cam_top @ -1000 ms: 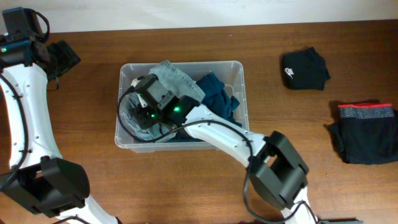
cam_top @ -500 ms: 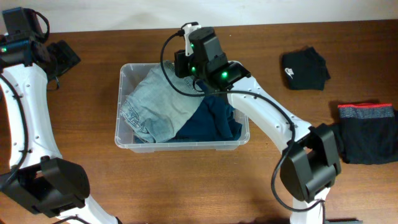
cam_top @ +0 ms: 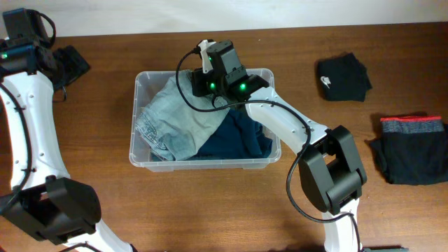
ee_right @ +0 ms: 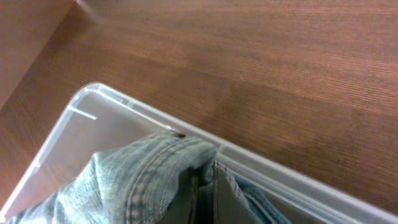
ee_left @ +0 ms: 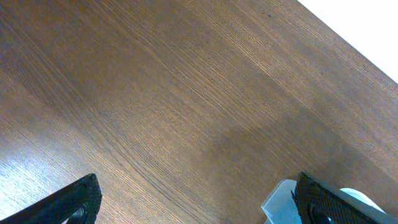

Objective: Pack container

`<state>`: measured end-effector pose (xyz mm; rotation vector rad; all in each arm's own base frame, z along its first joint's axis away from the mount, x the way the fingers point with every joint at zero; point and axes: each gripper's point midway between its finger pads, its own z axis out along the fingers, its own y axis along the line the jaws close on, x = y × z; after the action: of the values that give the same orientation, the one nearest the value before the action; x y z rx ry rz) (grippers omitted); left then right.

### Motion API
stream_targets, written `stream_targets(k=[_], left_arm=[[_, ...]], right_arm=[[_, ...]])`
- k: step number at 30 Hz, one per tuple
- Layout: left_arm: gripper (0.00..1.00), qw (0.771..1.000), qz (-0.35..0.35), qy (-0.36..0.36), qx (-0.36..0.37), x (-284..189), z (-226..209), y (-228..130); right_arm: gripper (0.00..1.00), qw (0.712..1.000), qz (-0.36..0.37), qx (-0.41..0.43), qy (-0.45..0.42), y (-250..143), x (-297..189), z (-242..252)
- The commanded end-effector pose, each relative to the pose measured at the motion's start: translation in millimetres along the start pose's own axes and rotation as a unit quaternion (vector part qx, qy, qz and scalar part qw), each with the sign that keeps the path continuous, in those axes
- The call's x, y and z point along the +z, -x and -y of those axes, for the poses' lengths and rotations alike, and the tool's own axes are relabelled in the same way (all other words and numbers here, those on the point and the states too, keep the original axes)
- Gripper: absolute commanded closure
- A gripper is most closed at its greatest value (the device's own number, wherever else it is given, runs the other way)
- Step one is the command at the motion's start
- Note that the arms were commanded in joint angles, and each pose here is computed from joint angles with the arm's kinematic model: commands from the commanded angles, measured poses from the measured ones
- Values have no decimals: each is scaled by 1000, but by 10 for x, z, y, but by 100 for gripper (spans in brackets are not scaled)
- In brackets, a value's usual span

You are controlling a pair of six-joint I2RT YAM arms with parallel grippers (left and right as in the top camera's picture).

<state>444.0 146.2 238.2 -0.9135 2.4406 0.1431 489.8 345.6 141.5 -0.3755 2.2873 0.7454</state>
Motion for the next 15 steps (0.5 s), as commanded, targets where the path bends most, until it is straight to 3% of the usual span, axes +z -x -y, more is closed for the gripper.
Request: stream_targets(k=[1, 7, 15], left_arm=[[1, 1000, 1, 2, -7, 2, -3, 12], [1, 1000, 1, 2, -7, 2, -2, 12], [1, 1000, 1, 2, -7, 2, -2, 12]], right_arm=[[96, 999, -49, 15, -14, -349, 188, 130], [96, 997, -69, 18, -21, -447, 170, 159], [96, 998, 21, 0, -61, 198, -410, 27]])
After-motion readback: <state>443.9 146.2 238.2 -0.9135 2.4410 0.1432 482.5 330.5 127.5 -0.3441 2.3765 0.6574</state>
